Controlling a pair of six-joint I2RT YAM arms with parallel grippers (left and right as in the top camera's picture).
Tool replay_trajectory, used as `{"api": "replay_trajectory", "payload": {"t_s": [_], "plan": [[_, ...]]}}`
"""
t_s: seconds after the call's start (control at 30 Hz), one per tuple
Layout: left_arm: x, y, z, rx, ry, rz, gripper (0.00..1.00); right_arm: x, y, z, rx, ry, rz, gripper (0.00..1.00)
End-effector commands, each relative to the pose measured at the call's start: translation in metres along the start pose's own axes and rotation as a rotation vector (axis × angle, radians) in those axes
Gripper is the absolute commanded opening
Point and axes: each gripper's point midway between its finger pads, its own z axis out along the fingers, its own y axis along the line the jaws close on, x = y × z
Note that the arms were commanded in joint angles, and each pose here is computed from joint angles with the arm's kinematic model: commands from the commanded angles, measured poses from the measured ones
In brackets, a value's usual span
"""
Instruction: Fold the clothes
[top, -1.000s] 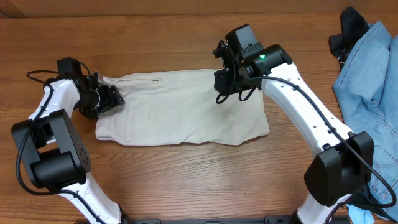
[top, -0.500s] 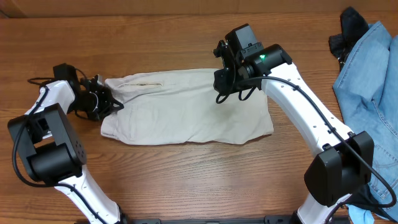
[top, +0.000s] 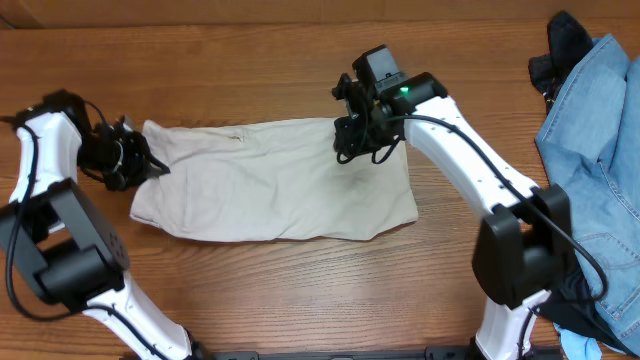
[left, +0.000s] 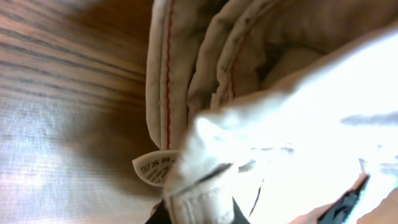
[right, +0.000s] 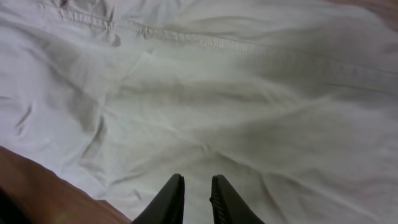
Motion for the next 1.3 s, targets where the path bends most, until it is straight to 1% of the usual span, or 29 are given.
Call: {"api": "replay_trajectory", "payload": {"t_s": [0.0,0.13,0.33,0.53,0.8,0.97,1.03,1.17,1.27], "plan": [[-0.001,-0.046,-0.049,0.074,-0.13,0.119,0.05,0.006,0.026,0.019,-0.124,0.042,-0.021,0.18],[0.008,-0.073,-0.076,0.122,-0.204,0.182,0.04,0.01,0.046,0.037,-0.15,0.061,-0.054,0.17],[0.017,-0.089,-0.096,0.129,-0.259,0.218,0.04,0.015,0.08,0.059,-0.18,0.067,-0.098,0.17],[0.021,-0.098,-0.091,0.14,-0.24,0.229,0.04,0.024,0.107,0.081,-0.196,0.082,-0.147,0.17],[0.027,-0.11,-0.085,0.152,-0.215,0.228,0.05,0.028,0.112,0.122,-0.211,0.09,-0.171,0.16],[0.038,-0.142,-0.087,0.319,-0.179,0.26,0.05,0.028,0.128,0.139,-0.287,0.08,-0.204,0.16],[0.041,-0.148,-0.089,0.354,-0.17,0.262,0.05,0.023,0.138,0.142,-0.311,0.052,-0.215,0.15],[0.041,-0.145,-0.086,0.324,-0.168,0.262,0.06,0.012,0.16,0.143,-0.349,-0.012,-0.224,0.15],[0.043,-0.147,-0.082,0.303,-0.161,0.275,0.06,0.011,0.172,0.144,-0.367,-0.028,-0.229,0.15]]}}
